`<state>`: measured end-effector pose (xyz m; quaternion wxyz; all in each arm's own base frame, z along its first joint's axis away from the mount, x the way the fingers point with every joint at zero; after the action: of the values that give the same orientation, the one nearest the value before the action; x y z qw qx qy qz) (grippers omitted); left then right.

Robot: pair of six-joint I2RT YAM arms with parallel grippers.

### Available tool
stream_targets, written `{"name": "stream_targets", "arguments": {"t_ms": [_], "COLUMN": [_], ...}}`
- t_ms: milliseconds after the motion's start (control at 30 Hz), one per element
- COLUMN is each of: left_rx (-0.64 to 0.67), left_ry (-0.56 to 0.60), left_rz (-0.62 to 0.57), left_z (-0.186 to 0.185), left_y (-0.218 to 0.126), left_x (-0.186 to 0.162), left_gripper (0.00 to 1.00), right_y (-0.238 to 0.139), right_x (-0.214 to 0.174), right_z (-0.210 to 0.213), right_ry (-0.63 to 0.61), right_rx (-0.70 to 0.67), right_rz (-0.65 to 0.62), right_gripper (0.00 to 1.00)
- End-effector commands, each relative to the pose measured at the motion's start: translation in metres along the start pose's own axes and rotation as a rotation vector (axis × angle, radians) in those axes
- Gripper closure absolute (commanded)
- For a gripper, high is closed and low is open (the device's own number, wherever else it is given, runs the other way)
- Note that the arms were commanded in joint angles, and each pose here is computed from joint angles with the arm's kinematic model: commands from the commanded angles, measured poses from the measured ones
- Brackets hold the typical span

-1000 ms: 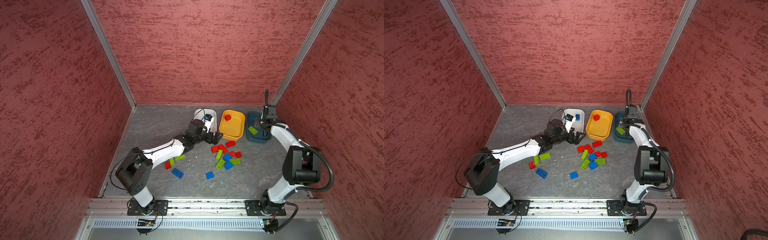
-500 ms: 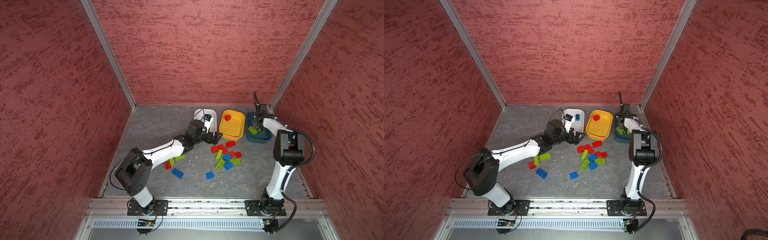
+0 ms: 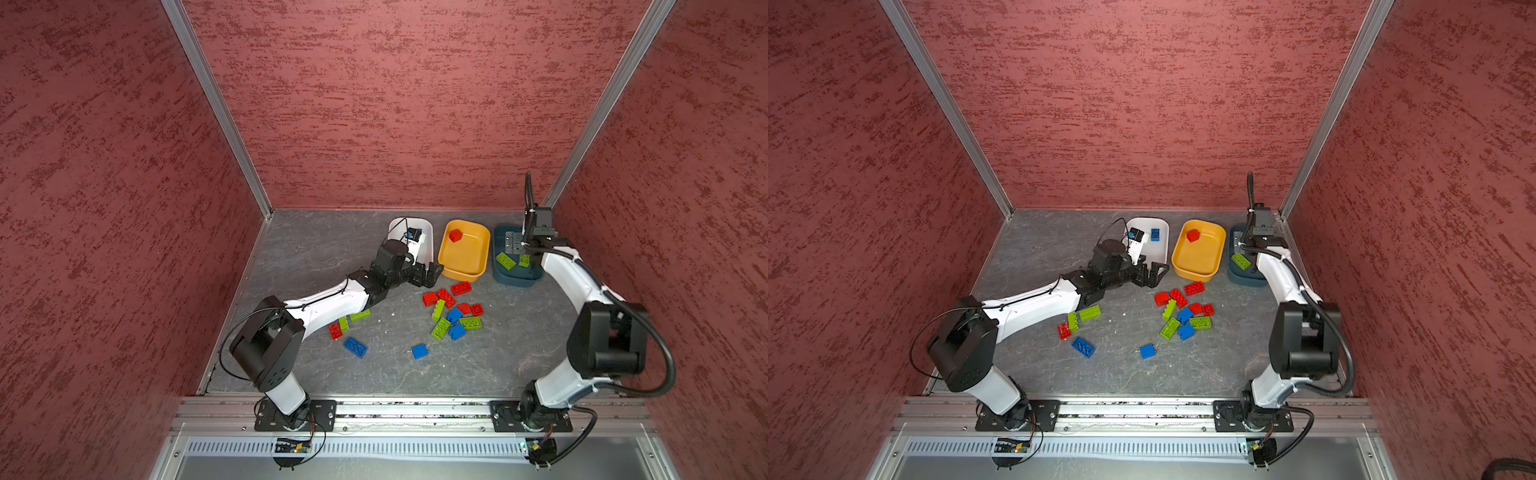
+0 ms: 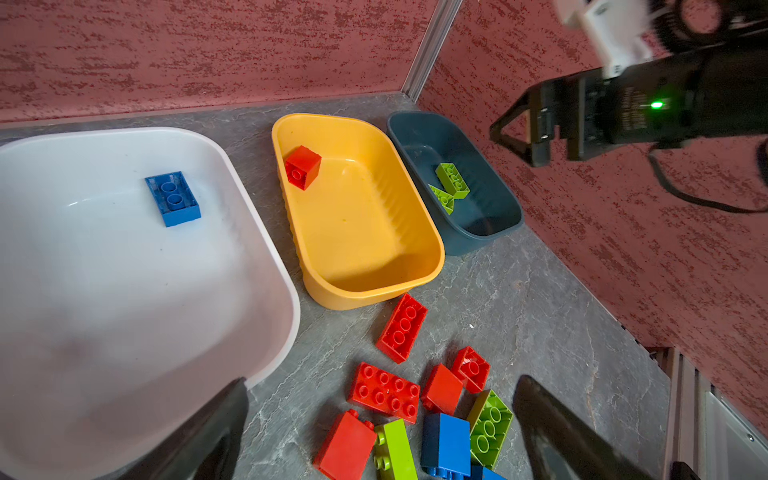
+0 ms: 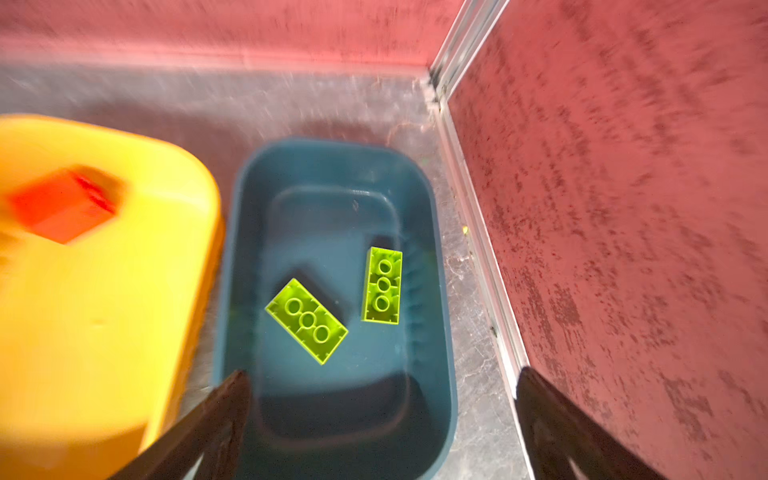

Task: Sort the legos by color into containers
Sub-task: 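Release the lime-green brick into teal bin and raise right gripper, then lower right gripper onto a red brick in the pile and grasp it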

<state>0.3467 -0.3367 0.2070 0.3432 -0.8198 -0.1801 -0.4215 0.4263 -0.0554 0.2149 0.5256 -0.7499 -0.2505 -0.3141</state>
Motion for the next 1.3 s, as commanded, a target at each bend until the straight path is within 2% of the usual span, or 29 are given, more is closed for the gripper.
{"name": "stream_targets", "arguments": {"t_ms": [0, 67, 200, 267, 400, 600, 733, 867, 1000, 1167, 1267], "left_rx": [0.044, 0.062, 0.09, 0.093, 0.106, 0.116, 0.122, 0.128, 0.127, 0.124, 0.129], "left_ry": [0.003, 0.006, 0.006, 0.006, 0.009, -0.005, -0.028, -0.032, -0.027, -0.023, -0.021], "left_rz": [-0.011, -0.022, -0.04, -0.041, -0.032, -0.024, -0.022, -0.006, 0.0, 0.015, 0.03], "left_z": [0.003, 0.005, 0.006, 0.006, 0.006, 0.008, 0.009, 0.009, 0.009, 0.008, 0.009], "left_y": [0.002, 0.003, 0.003, 0.004, 0.005, 0.007, 0.007, 0.009, 0.01, 0.013, 0.015], "left_x": [0.002, 0.002, 0.005, 0.005, 0.002, -0.001, -0.001, -0.002, -0.002, -0.003, -0.006], "left_gripper": [0.01, 0.01, 0.01, 0.01, 0.01, 0.01, 0.0, 0.01, 0.01, 0.0, 0.01], "right_y": [-0.035, -0.054, -0.084, -0.094, -0.094, -0.092, -0.085, -0.076, -0.066, -0.059, -0.053], "right_x": [0.013, 0.01, -0.008, -0.024, -0.057, -0.097, -0.121, -0.141, -0.157, -0.171, -0.175], "right_z": [0.006, 0.005, 0.018, 0.042, 0.068, 0.094, 0.112, 0.124, 0.131, 0.138, 0.132], "right_ry": [0.145, 0.233, 0.342, 0.297, 0.412, 0.52, 0.476, 0.436, 0.346, 0.28, 0.253], "right_rx": [0.068, 0.104, 0.267, 0.434, 0.59, 0.69, 0.646, 0.543, 0.452, 0.407, 0.352], "right_rz": [-0.138, -0.189, -0.278, -0.281, -0.125, 0.039, 0.136, 0.209, 0.275, 0.335, 0.343], "right_gripper": [0.01, 0.01, 0.01, 0.01, 0.01, 0.01, 0.01, 0.01, 0.04, 0.12, 0.26]}}
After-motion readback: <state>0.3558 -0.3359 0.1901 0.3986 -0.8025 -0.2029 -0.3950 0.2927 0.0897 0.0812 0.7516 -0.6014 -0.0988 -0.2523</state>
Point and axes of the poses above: each gripper's point midway between its finger pads, its own y axis out along the fingers, its own z axis along the line the jaws close on, x = y × z, the point moved 2 cm from there along -y, back along the fingers, and after that the axes turned 4 degrees about -y, right-handed, at the moved point
